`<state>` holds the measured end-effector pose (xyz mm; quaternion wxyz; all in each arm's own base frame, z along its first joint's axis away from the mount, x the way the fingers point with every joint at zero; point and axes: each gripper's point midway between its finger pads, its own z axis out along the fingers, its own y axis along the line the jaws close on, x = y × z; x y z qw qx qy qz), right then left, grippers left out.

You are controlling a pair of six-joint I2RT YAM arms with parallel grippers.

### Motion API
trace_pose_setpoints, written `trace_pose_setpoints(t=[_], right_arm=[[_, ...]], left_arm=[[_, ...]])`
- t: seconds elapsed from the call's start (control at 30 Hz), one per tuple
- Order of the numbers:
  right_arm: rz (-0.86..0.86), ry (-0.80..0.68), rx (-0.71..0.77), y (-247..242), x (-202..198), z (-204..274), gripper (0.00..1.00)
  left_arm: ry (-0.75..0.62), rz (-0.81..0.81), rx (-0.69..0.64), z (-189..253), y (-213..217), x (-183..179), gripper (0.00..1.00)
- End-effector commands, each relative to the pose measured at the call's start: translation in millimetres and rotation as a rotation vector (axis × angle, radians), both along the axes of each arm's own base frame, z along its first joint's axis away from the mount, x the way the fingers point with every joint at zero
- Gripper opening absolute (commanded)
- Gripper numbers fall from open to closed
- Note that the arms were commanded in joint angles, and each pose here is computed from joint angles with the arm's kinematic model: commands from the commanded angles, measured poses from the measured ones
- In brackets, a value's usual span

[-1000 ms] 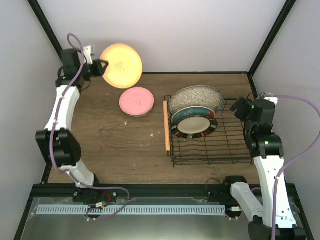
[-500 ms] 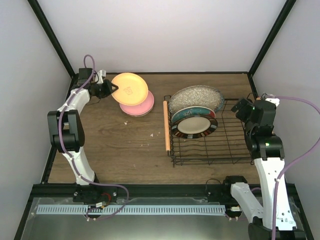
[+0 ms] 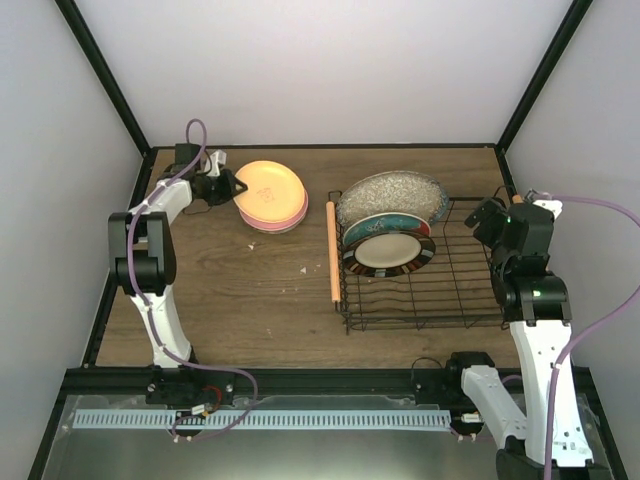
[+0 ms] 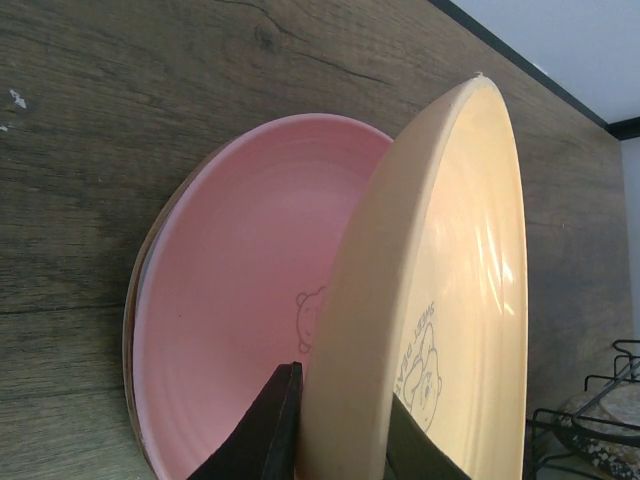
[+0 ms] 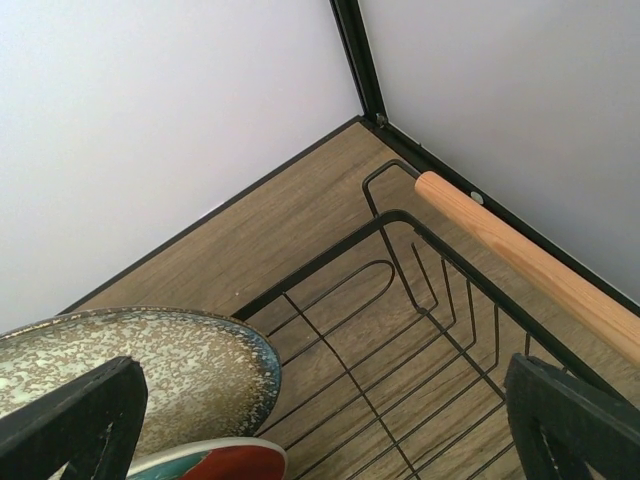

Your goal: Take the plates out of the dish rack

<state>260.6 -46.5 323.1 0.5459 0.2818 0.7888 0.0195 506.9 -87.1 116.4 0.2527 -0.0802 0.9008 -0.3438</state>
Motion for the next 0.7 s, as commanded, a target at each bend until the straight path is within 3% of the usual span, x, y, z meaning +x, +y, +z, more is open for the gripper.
trace_pose_setpoints(t=[0.0,0.37,0.67], right_arm=[[-0.026,-0.041,-0.007,-4,-10,21,1.00],[-0.046,-0.042,0.003,-6,-17,21,1.00],[-0.053,-0.041,0.008,-7,-18,20,1.00]], left_arm=[[-0.002,-0.021,-0.003,-4,-6,2,0.12],[0.014,-0.042,-0.004,-15,-15,4,0.42],[0.014,-0.043,0.042,-18,-13,5,0.99]])
